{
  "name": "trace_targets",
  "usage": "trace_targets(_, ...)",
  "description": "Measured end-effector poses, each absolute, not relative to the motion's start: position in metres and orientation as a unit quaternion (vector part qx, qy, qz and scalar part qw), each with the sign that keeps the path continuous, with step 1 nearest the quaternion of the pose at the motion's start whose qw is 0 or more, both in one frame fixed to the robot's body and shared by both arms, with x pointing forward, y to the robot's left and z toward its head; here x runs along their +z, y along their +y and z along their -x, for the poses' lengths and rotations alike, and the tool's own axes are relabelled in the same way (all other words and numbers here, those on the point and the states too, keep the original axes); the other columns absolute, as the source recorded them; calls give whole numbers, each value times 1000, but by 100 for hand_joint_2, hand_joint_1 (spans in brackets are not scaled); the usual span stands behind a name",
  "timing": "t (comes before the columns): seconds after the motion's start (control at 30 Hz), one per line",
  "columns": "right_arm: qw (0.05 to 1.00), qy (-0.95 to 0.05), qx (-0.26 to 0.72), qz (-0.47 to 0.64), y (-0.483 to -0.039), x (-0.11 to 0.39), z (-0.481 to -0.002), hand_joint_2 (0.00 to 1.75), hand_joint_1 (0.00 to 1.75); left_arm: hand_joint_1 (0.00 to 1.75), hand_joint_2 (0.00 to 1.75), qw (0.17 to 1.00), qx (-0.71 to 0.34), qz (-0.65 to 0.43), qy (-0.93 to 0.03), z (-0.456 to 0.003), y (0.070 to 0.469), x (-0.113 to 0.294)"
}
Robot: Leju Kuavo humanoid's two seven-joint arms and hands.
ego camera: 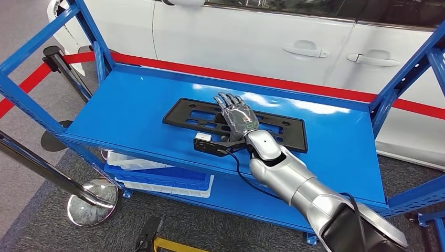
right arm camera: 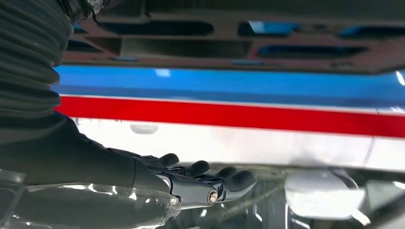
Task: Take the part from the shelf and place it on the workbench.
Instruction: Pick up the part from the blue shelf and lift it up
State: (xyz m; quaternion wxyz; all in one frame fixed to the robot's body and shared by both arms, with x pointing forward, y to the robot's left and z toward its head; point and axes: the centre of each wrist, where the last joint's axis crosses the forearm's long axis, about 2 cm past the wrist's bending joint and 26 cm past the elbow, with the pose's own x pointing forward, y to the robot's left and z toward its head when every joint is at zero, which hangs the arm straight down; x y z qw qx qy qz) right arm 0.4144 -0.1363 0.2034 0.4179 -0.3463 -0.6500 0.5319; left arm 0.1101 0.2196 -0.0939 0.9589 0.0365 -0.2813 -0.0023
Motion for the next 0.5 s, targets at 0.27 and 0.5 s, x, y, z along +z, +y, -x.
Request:
trace_targets(0.27, 443, -611, 563, 338, -141, 189, -418, 175, 0, 0, 0, 960, -2, -38, -278, -110, 221, -94)
trace_targets(0.5, 459, -586, 578, 334, -145, 180, -419, 175, 0, 0, 0, 961, -8, -39, -273, -110, 221, -94)
